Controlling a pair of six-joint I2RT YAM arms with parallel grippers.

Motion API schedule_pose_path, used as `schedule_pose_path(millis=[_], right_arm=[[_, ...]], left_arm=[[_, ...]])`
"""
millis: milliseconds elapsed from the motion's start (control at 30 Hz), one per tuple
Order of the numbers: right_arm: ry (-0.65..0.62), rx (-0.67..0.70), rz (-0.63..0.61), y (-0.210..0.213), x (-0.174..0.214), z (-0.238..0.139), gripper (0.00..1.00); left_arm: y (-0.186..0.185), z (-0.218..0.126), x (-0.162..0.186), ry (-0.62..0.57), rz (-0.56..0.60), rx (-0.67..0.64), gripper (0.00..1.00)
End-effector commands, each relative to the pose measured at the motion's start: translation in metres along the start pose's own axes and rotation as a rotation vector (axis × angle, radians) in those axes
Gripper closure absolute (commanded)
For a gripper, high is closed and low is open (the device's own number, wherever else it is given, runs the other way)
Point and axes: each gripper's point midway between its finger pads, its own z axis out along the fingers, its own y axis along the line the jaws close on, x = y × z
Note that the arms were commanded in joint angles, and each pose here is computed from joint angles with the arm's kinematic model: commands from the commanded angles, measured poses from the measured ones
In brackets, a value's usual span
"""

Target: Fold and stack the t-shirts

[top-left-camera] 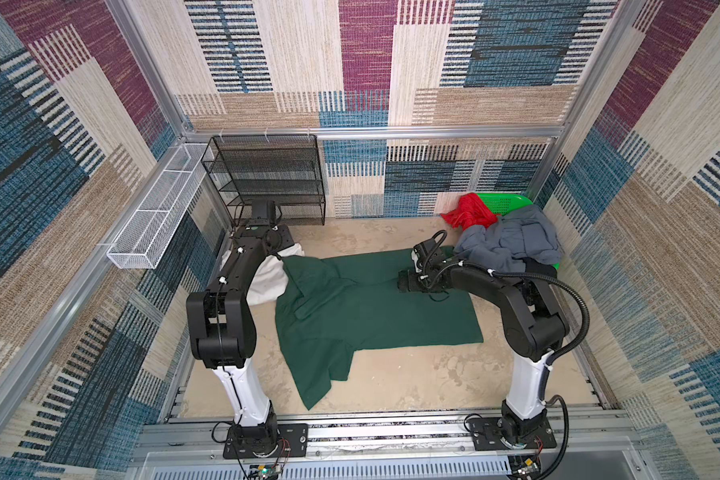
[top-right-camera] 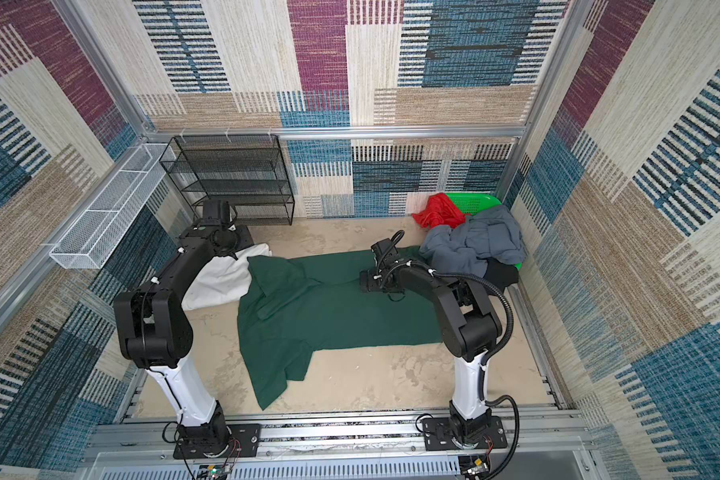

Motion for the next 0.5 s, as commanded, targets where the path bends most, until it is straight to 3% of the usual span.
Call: schedule_pose_path(millis=[0,133,300,467], right_arm=[[-0.046,-0.023,0.012,0.006,-0.011,-0.010,0.01],[-0.062,-0.044,0.023,0.009,-0.013,-0.020,0.02],[-0.081,-0.075,0.050,0.013,-0.011,-0.032,0.02],[-0.102,-0.112,0.078,0.015,-0.004,-0.041,0.02]], left_arm=[[0.000,-0.021,-0.004,-0.052,-0.039,0.018,0.40],[-0.009,-0.046,0.030,-0.056,-0.038,0.081,0.37],[-0.023,-0.066,0.105,-0.021,0.008,0.142,0.36],[-0.051,-0.067,0.160,0.046,0.122,0.198,0.38]])
